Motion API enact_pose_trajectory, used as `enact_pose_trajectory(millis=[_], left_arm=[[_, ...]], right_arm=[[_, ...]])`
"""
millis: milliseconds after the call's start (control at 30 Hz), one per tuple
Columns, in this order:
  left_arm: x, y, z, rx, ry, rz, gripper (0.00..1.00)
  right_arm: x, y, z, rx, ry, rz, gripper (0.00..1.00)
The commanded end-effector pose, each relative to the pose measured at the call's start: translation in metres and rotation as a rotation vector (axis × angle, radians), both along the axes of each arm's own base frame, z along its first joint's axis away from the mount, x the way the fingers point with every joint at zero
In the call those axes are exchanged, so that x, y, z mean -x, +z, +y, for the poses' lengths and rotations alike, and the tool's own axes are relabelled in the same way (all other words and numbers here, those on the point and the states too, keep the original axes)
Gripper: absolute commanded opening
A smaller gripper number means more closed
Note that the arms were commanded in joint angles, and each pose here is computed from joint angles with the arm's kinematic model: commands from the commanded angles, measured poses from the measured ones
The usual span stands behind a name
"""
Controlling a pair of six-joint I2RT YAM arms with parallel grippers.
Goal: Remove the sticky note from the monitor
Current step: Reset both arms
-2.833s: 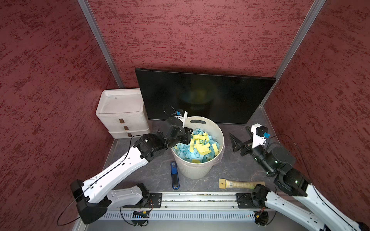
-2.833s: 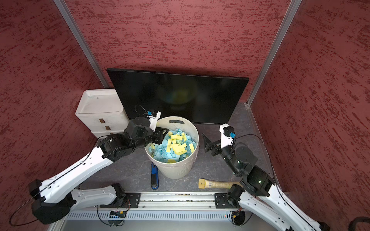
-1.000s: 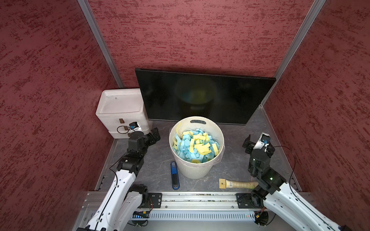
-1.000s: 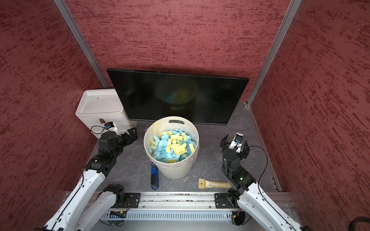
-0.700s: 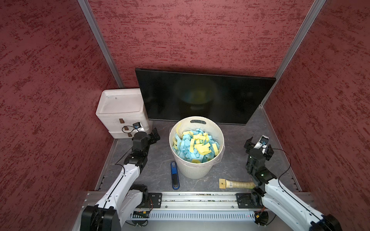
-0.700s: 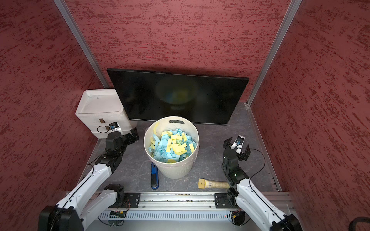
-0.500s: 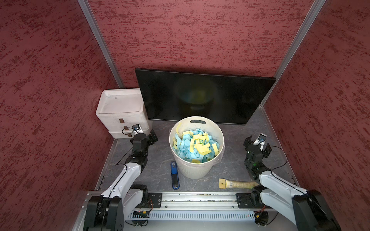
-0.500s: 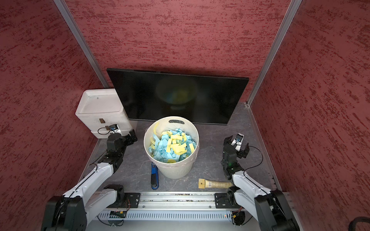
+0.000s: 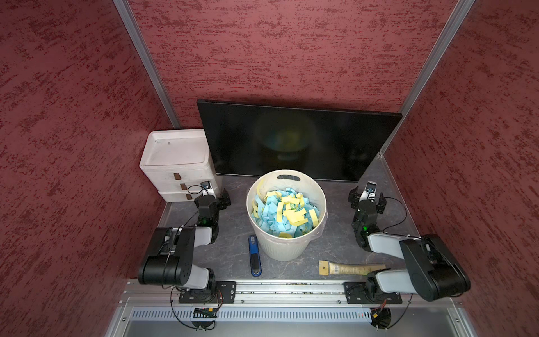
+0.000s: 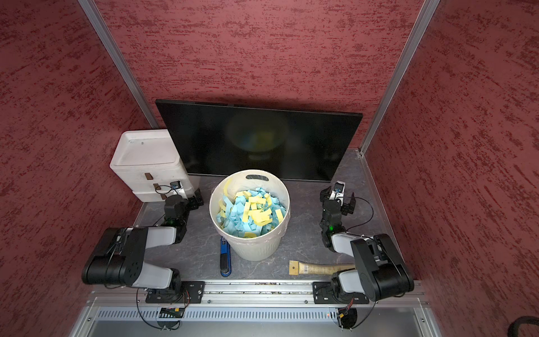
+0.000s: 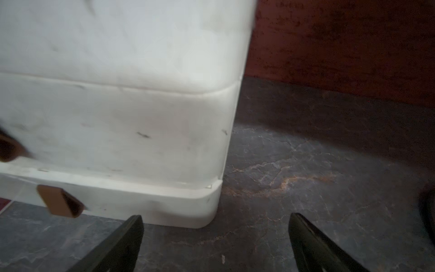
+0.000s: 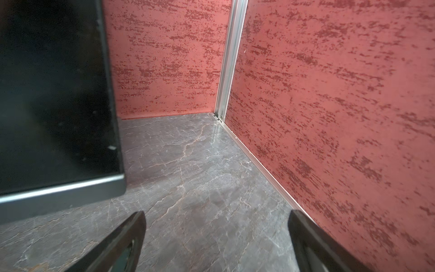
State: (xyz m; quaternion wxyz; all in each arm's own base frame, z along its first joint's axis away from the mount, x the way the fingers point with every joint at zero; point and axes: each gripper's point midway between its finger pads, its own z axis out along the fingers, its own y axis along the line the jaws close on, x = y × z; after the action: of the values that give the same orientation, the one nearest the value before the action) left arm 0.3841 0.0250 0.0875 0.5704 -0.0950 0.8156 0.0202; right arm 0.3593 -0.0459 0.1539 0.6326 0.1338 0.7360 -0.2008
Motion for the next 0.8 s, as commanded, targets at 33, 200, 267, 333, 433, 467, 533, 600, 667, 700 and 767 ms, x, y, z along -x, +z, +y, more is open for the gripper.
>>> enact_pose_trajectory(millis=[33, 200, 267, 333, 433, 467, 533, 600, 667, 700, 767], left_arm=[[-0.014, 0.029, -0.006, -0.002, -0.075, -0.112, 1.00], [-0.014, 0.029, -0.006, -0.001, -0.074, -0.112, 1.00], [-0.015, 0.029, -0.006, -0.002, -0.073, -0.110, 1.00], [-0.015, 0.030, -0.006, -0.005, -0.074, -0.113, 1.00], [-0.015, 0.030, -0.006, -0.003, -0.073, -0.114, 1.00], [-0.015, 0.030, -0.006, -0.002, -0.072, -0.114, 1.00], [-0.015, 0.030, -0.006, -0.003, -0.073, -0.113, 1.00], [-0.015, 0.030, -0.006, -0.003, -0.074, -0.114, 1.00], [-0.015, 0.030, -0.006, -0.004, -0.074, -0.113, 1.00], [-0.015, 0.030, -0.006, -0.005, -0.072, -0.113, 1.00], [-0.015, 0.029, -0.007, -0.004, -0.073, -0.112, 1.00]], right_arm=[[-0.015, 0.002, 0.007, -0.016, 0.106, 0.030, 0.98], [-0.029, -0.010, 0.005, -0.093, 0.179, 0.112, 0.98], [-0.035, -0.013, 0.011, -0.097, 0.229, 0.142, 0.98], [-0.039, -0.014, 0.021, -0.109, 0.287, 0.159, 0.98], [-0.043, -0.013, 0.040, -0.191, 0.382, 0.109, 0.98], [-0.045, -0.011, 0.044, -0.181, 0.409, 0.086, 0.98], [-0.052, -0.029, 0.042, -0.195, 0.394, 0.130, 0.98], [-0.050, -0.035, 0.046, -0.195, 0.418, 0.129, 0.98], [-0.045, -0.038, 0.047, -0.178, 0.433, 0.081, 0.98], [-0.043, -0.037, 0.045, -0.181, 0.419, 0.073, 0.98], [-0.044, -0.036, 0.044, -0.181, 0.414, 0.073, 0.98]])
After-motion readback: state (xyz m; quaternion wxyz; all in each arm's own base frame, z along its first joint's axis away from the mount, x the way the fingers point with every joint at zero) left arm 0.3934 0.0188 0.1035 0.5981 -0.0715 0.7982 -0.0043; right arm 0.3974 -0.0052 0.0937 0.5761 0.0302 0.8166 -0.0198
